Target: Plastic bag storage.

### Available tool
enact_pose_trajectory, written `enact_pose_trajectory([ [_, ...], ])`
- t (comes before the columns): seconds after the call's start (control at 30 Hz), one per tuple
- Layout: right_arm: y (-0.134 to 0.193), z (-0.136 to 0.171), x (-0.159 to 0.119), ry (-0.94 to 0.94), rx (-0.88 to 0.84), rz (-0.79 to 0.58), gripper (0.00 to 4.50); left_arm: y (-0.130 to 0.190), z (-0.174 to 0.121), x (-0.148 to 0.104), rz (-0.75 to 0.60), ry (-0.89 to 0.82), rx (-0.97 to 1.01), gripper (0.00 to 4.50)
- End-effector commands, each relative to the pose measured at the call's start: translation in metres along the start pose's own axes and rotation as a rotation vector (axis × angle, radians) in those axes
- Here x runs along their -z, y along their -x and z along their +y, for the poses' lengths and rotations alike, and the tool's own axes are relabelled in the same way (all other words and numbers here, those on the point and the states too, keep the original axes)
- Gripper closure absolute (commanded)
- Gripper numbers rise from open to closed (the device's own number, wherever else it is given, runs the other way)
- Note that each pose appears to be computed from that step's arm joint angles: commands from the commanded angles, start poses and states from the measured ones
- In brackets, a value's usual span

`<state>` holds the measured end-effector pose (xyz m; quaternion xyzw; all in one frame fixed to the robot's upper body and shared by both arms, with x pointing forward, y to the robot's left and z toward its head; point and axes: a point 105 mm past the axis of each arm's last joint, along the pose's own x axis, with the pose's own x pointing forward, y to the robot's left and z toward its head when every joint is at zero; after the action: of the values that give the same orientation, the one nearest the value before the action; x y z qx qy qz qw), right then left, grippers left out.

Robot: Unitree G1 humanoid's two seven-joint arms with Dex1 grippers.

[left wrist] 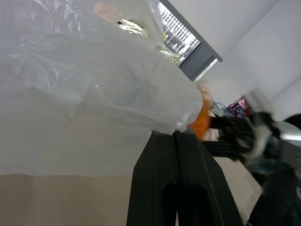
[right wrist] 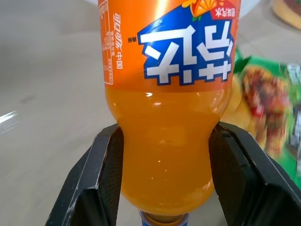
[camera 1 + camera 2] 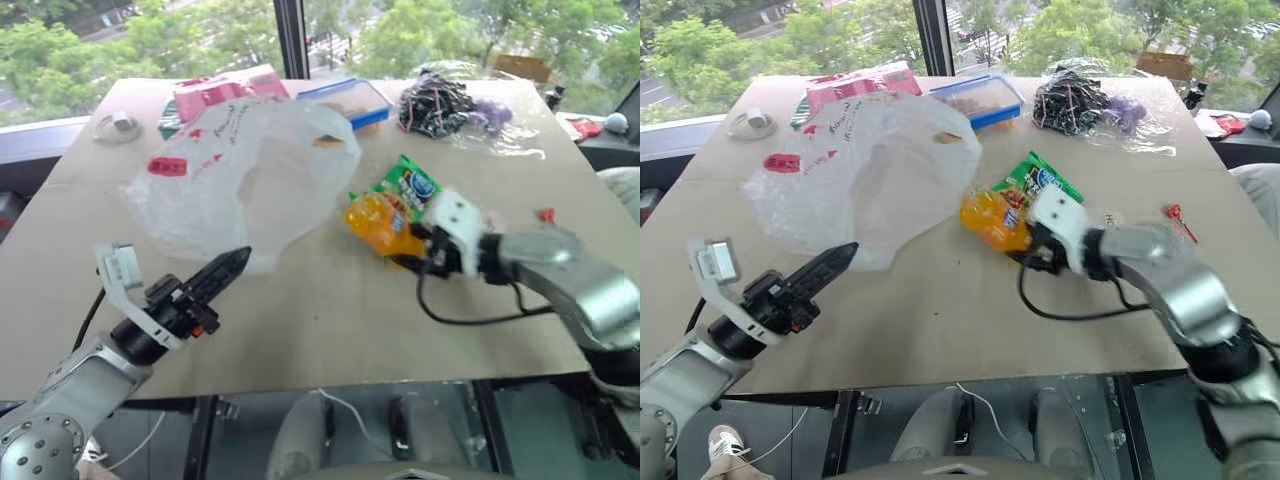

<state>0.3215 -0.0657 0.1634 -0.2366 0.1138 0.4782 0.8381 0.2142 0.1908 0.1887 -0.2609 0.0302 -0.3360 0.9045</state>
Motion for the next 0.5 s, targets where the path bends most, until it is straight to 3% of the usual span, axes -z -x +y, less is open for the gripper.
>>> enact_pose_trajectory([
  [0.03,-0.028,-0.003,-0.019,0.132,-0.026,-0.01,2.29,0.002,-0.026,-0.002,0.025,-0.043,0.093,4.5],
  [0.27,-0.079,0.013,-0.065,0.207,-0.138,-0.091,2.29,0.01,-0.041,0.012,0.089,-0.032,0.134,4.5],
  [0.5,-0.103,0.025,-0.095,0.212,-0.202,-0.17,2.29,0.019,-0.05,0.018,0.139,-0.026,0.173,4.5],
])
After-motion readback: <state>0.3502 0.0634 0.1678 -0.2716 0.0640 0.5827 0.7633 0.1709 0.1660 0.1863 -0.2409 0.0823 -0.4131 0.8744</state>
